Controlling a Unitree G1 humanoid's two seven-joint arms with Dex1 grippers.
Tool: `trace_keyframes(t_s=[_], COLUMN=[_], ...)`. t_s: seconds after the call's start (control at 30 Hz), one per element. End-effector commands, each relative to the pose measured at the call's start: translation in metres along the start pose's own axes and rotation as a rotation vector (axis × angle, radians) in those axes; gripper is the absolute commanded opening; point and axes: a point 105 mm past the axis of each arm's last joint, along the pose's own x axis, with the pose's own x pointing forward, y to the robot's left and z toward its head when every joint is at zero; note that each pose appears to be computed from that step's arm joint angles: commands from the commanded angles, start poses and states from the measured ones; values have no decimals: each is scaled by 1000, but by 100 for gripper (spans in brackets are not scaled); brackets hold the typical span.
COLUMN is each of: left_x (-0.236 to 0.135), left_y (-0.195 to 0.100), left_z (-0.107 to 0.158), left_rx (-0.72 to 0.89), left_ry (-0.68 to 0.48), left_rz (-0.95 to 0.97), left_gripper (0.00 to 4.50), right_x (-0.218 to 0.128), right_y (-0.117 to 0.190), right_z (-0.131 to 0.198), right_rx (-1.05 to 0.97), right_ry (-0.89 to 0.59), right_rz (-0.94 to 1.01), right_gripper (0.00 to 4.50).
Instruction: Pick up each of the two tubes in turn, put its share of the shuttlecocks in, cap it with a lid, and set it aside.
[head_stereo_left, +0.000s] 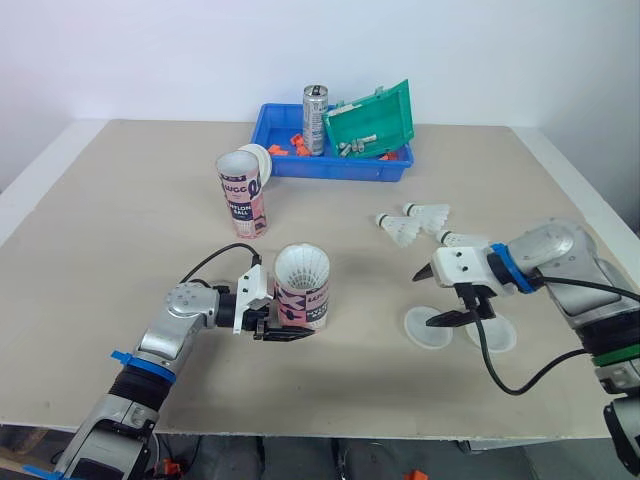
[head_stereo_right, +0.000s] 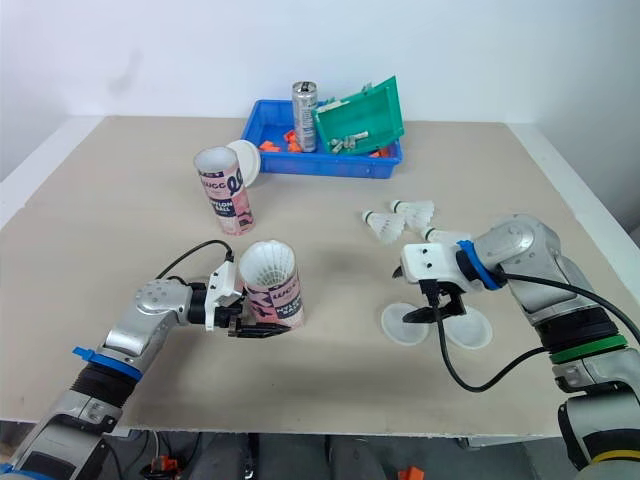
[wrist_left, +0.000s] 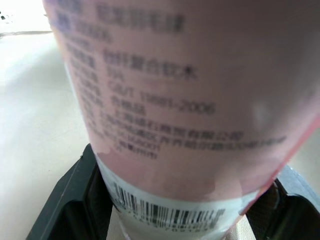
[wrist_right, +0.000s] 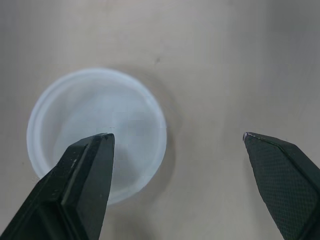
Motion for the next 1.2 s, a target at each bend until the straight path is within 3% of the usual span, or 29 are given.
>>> trace_keyframes(t_s=[0.03,0.13,0.37,0.4,0.7,0.93,1.2], left_x=[-2,-2,-4,-4,-4,-5,-4], left_y=[-18,-17,-18,-18,-21,-20,-20], left_z=[-41,-40,-46,-47,-52,-52,-48], left_rx=[-98,-114,-97,-95,-96,-107,-140], left_ry=[150,141,184,192,211,218,235], left_rz=[-49,-43,-51,-55,-69,-85,-131], left_gripper=[307,307,307,307,307,307,307], right_x=[-5,-4,-3,-4,-29,-82,-69], right_y=[-2,-1,0,-1,-10,-23,-22], right_z=[4,6,9,12,80,159,223], right_rx=[-43,-46,-71,-78,-158,-359,-592], right_ry=[10,0,12,2,-237,-439,-500], right_rz=[14,30,35,34,-39,-129,-45], right_gripper=[442,364,27,2,2,2,2])
